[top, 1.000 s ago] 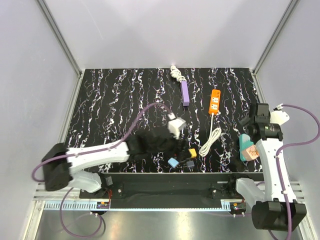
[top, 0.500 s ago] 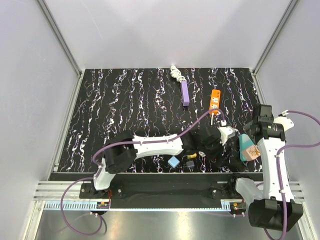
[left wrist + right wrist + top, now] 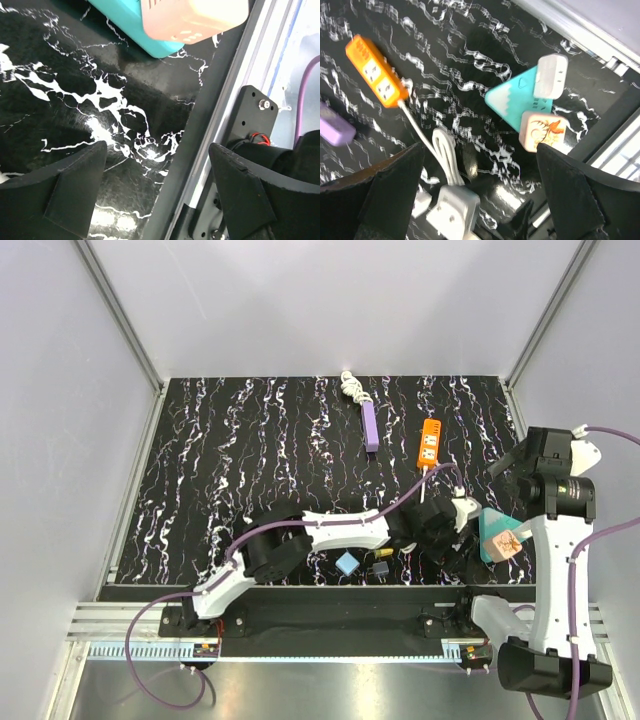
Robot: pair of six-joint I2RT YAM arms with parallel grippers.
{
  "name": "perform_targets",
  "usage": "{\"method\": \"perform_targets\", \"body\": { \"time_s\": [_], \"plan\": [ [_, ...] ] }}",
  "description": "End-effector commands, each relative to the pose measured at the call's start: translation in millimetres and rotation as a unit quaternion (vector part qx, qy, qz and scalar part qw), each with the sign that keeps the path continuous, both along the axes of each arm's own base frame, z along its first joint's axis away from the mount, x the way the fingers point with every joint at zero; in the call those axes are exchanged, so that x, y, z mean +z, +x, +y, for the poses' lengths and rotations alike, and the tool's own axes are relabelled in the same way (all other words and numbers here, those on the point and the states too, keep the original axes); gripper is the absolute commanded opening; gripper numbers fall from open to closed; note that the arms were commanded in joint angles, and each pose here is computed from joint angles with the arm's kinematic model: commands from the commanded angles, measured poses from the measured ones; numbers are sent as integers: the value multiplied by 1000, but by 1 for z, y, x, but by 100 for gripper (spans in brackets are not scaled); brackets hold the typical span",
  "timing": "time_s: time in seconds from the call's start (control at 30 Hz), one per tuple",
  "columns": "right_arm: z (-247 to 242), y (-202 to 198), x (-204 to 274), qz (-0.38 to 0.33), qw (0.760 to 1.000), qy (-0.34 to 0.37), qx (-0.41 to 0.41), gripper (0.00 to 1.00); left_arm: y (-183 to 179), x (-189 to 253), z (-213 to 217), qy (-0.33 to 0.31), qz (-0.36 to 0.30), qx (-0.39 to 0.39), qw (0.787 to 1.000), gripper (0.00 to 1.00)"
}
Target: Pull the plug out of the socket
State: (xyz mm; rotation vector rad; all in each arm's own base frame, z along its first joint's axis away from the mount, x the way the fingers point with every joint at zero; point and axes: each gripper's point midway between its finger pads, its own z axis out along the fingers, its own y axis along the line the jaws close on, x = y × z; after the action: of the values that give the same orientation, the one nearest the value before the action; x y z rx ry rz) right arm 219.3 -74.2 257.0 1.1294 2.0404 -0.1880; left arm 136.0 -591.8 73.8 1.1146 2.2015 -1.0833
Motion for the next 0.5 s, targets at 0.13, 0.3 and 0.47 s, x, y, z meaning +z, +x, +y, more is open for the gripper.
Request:
{"method": "perform_targets", "body": {
  "time_s": [0.13,0.3,0.47],
  "plan": [
    [11,0,-3,34,996,-6,82,100,27,27,-13,-88,22,-40,995,81],
    [14,13,2,29,995,3,91,100,26,33,-19,-115,16,-89,989,76],
    [17,24,3,30,995,17,94,100,28,40,-27,-138,13,-95,986,73]
  ]
}}
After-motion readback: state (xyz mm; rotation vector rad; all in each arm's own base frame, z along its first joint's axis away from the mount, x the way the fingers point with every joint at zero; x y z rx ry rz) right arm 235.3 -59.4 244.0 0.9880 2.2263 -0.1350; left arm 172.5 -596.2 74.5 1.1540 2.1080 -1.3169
